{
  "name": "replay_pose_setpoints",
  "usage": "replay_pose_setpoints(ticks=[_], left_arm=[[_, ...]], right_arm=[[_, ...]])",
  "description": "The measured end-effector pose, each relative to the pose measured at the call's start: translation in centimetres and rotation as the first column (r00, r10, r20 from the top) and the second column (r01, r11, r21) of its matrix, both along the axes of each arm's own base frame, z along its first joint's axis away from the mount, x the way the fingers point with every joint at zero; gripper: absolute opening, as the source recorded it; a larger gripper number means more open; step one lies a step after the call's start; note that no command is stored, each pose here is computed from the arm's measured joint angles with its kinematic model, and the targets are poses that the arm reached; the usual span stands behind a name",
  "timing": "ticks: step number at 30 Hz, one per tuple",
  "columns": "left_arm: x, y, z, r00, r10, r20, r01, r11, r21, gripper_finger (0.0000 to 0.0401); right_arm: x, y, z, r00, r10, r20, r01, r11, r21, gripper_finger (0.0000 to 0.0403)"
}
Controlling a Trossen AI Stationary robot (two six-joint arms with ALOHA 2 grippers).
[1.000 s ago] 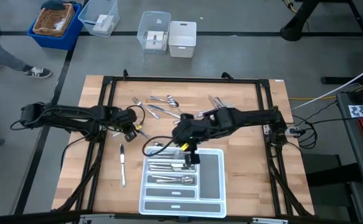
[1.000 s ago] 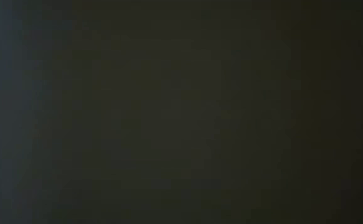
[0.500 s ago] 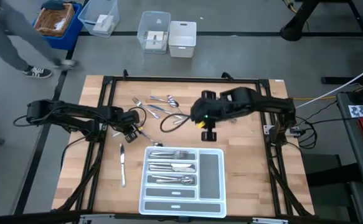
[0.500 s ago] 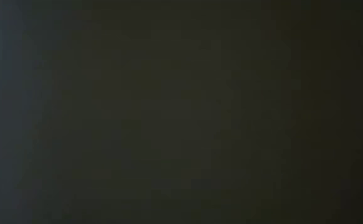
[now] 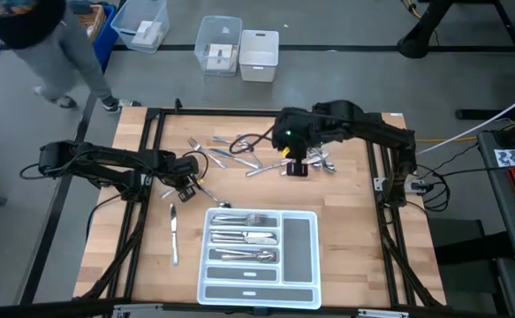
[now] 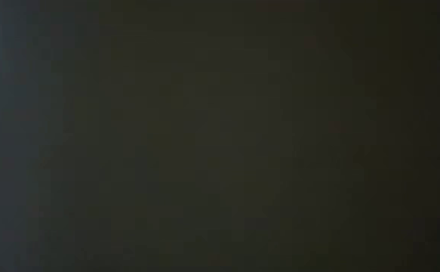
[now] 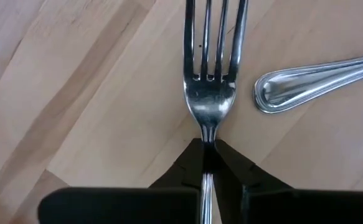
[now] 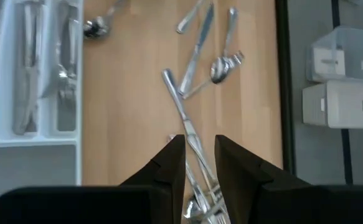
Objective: Sort silverware
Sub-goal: Put the silver fork into the top section of the white silverware tray
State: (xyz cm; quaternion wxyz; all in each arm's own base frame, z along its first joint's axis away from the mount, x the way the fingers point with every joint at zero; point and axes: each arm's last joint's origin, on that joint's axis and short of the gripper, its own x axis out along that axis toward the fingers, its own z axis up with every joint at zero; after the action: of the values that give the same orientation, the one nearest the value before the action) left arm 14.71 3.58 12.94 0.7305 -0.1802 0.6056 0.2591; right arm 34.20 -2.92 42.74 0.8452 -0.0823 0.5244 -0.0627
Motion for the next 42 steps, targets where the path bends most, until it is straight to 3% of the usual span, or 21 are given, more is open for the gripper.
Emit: replay_pose_setpoints(ticks=[7, 10, 22, 24, 27, 31, 34, 36, 42], left_arm=[[0.0, -0.1, 0.4, 0.998, 0.042, 0.038, -0.041, 0.999, -0.024, 0.0005], [0.4, -0.2, 1.3, 0.993, 0.035, 0.109, -0.027, 0.997, -0.074, 0.0004], [1.0, -0.4, 5.6, 0.931, 0.014, 0.364, 0.031, 0.992, -0.118, 0.0002], [1.4, -0.6, 6.4, 0.893, 0.008, 0.45, 0.059, 0.989, -0.135, 0.0002], [2.9, -1.1, 7.7, 0.782, -0.026, 0.623, 0.125, 0.985, -0.116, 0.0002], [5.2, -2.0, 9.7, 0.562, -0.175, 0.808, 0.247, 0.968, 0.038, 0.0002], [6.6, -3.0, 10.2, 0.451, -0.286, 0.845, 0.315, 0.937, 0.149, 0.0004], [7.3, -3.8, 9.8, 0.433, -0.333, 0.838, 0.357, 0.917, 0.18, 0.0005], [8.7, -5.8, 6.9, 0.495, -0.426, 0.758, 0.477, 0.862, 0.173, 0.0006]], right_arm=[[-0.4, -2.2, -0.1, 0.998, -0.055, -0.017, 0.055, 0.998, 0.021, 0.0088], [-0.6, -3.0, -0.1, 0.997, -0.079, -0.021, 0.079, 0.997, 0.022, 0.0088], [-1.3, -5.6, -0.2, 0.995, -0.095, -0.041, 0.097, 0.994, 0.056, 0.0088], [-1.4, -6.0, -0.2, 0.995, -0.09, -0.041, 0.092, 0.994, 0.061, 0.0088], [-1.6, -6.7, -0.2, 0.995, -0.097, -0.039, 0.099, 0.993, 0.066, 0.0088], [-1.8, -7.8, -0.2, 0.993, -0.118, -0.025, 0.12, 0.989, 0.091, 0.0088], [-2.0, -8.5, -0.2, 0.991, -0.131, -0.013, 0.131, 0.986, 0.107, 0.0088], [-2.1, -8.9, -0.1, 0.99, -0.139, -0.004, 0.138, 0.984, 0.113, 0.0088], [-2.0, -9.4, 0.0, 0.99, -0.14, 0.034, 0.134, 0.982, 0.136, 0.0088]])
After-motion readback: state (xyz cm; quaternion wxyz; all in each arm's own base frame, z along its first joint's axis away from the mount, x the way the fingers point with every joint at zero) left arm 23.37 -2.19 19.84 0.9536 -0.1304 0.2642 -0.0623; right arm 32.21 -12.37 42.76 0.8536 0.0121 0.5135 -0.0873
